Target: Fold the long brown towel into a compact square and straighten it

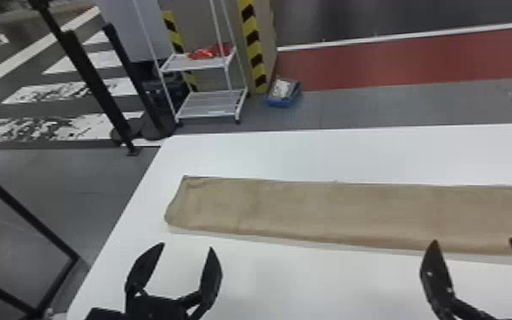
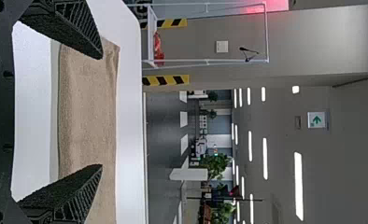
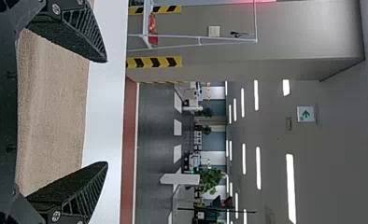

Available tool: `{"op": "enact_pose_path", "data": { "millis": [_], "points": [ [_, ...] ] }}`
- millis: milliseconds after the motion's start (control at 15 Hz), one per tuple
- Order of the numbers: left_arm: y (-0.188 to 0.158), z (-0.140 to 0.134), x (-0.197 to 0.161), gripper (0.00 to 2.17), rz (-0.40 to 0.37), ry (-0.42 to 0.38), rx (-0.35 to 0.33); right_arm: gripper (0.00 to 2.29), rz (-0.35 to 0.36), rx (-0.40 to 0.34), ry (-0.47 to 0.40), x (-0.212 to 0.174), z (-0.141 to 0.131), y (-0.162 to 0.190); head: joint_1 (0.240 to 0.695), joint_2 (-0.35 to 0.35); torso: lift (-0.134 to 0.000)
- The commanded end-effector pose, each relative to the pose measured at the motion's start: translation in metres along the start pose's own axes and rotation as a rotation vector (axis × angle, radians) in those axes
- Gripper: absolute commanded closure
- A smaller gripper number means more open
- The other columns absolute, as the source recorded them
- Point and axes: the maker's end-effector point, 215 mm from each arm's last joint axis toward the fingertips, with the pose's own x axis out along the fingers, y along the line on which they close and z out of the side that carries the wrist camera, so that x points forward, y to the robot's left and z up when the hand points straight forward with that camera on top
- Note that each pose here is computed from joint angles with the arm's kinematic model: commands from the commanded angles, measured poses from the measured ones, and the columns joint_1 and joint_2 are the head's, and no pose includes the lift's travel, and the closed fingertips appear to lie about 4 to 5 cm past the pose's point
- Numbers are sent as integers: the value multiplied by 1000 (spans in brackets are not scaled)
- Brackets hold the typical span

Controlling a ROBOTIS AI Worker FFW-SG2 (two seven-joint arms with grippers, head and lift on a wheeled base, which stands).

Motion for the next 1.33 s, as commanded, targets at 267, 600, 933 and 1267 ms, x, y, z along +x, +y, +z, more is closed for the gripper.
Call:
{"op": "enact_pose_path", "data": {
  "millis": [267, 600, 933, 1267],
  "points": [
    [-2, -1, 0, 46, 3, 3, -2, 103, -7, 5, -3, 0, 1, -2, 695, 290, -126],
    [-1, 0, 0, 46, 10, 0, -3, 103, -9, 12, -1, 0, 0, -3, 695, 291, -126],
    [-4, 3, 1, 49, 7, -12, -5, 103, -13, 27, -6, -1, 2, -5, 695, 290, -126],
    [27, 15, 24, 90, 34, 32, 13, 103, -18, 44, 0, 2, -3, -11, 695, 281, -126]
  ]
}}
